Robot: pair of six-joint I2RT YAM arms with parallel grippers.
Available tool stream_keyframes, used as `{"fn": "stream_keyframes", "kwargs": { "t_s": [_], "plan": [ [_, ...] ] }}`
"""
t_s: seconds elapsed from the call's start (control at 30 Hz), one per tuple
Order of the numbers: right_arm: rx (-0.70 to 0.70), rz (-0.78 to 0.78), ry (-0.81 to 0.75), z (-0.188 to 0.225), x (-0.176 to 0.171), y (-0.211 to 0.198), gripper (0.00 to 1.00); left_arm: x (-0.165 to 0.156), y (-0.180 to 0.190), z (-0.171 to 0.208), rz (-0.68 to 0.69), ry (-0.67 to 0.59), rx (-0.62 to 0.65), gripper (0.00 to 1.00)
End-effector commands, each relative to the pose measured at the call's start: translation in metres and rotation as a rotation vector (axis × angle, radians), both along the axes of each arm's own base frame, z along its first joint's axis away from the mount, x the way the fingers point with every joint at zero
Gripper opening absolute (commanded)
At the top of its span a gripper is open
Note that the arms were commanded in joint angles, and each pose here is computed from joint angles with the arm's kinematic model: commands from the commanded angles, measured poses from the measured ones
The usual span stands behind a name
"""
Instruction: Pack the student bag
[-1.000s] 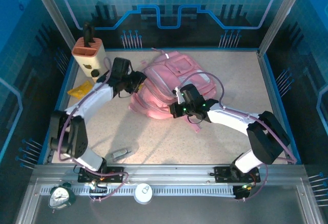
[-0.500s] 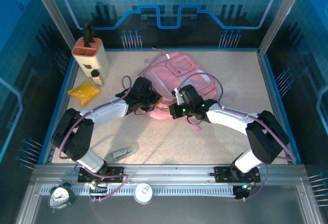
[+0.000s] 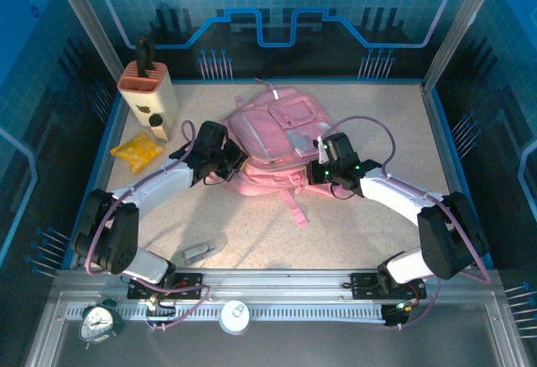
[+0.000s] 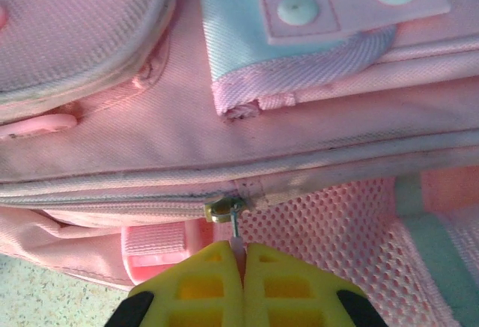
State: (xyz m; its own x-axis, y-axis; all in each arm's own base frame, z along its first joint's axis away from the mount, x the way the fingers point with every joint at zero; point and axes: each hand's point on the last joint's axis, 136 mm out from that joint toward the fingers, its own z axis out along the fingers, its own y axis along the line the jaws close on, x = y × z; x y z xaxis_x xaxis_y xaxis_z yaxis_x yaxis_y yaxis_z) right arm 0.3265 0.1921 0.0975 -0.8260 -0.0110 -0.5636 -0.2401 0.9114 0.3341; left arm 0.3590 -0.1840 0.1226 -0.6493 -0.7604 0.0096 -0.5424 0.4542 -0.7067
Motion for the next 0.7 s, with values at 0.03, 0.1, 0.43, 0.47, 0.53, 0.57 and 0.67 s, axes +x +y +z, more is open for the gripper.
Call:
{"fn": "stream_keyframes", "kwargs": {
  "t_s": [0.03, 0.1, 0.43, 0.47, 0.53, 0.57, 0.67],
  "plan": [
    [-0.002, -0.008, 0.027, 0.013, -0.004, -0.010, 0.02, 0.010, 0.024, 0.009, 0.043, -0.046, 0.062, 0.00],
    [0.067, 0.033, 0.032, 0.026, -0.010, 0.002, 0.25, 0.008, 0.021, 0.015, 0.009, -0.049, 0.075, 0.02],
    [0.314, -0.002, 0.177, 0.055, 0.022, 0.049, 0.46, -0.024, 0.006, 0.052, -0.130, -0.166, 0.294, 0.41],
    [0.310, -0.016, 0.187, 0.049, 0.029, 0.051, 0.48, -0.026, 0.004, 0.056, -0.152, -0.181, 0.323, 0.43],
    [0.315, -0.024, 0.200, 0.043, 0.038, 0.057, 0.51, -0.029, -0.002, 0.064, -0.189, -0.201, 0.387, 0.48],
    [0.302, -0.033, 0.207, 0.038, 0.043, 0.059, 0.54, -0.031, -0.006, 0.066, -0.211, -0.209, 0.427, 0.50],
    [0.285, -0.037, 0.238, 0.027, 0.050, 0.067, 0.57, -0.034, -0.012, 0.065, -0.240, -0.206, 0.495, 0.56]
  ]
}}
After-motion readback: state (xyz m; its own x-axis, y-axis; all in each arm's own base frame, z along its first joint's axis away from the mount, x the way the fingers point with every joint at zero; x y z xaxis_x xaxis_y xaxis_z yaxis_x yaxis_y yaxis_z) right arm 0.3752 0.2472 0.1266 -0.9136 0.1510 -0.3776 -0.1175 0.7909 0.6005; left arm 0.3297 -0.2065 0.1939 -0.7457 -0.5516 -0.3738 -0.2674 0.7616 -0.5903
